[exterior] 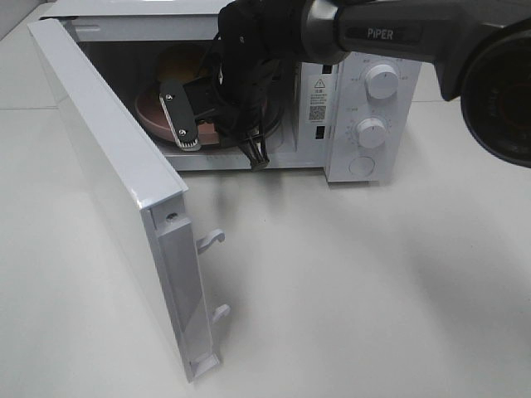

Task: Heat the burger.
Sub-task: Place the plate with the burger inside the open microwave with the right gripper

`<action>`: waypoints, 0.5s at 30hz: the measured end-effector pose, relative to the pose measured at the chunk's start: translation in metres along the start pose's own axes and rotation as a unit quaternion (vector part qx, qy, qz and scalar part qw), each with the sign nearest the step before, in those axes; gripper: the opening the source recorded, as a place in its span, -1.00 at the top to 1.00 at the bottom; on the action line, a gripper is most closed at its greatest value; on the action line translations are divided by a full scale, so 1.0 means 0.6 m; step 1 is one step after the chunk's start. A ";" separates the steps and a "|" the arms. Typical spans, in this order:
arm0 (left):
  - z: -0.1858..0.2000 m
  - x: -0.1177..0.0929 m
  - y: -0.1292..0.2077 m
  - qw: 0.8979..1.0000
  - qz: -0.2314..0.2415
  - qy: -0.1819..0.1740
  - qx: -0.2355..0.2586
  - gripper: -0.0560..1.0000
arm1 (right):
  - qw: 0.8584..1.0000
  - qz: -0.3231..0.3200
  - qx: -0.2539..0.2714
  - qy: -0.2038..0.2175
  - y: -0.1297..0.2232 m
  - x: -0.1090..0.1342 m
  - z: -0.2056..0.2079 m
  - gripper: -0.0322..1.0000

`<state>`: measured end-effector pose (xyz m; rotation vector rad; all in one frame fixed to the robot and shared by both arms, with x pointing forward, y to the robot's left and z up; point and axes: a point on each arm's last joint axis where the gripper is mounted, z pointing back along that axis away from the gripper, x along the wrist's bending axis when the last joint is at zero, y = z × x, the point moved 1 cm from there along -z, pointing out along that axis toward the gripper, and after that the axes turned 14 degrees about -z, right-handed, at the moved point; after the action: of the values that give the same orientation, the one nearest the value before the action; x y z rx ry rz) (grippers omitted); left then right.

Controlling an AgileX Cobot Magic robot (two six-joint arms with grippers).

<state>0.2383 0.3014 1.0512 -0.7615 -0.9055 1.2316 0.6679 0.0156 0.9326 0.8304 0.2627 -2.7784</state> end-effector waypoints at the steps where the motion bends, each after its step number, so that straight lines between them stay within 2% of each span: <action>1: 0.000 0.000 0.000 1.000 0.000 0.000 0.000 -0.98 | 1.000 -0.002 -0.001 -0.001 0.000 0.000 0.000 0.77; 11: 0.000 0.000 0.000 1.000 0.000 0.000 0.000 -0.98 | 1.000 -0.007 -0.003 0.001 -0.001 -0.001 0.000 0.74; 15: 0.000 0.000 0.000 1.000 0.000 0.000 0.000 -0.98 | 0.999 -0.030 -0.008 0.008 -0.003 -0.003 0.000 0.68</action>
<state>0.2383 0.3014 1.0512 -0.7615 -0.9055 1.2316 0.6691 0.0175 0.9340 0.8558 0.3165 -2.8230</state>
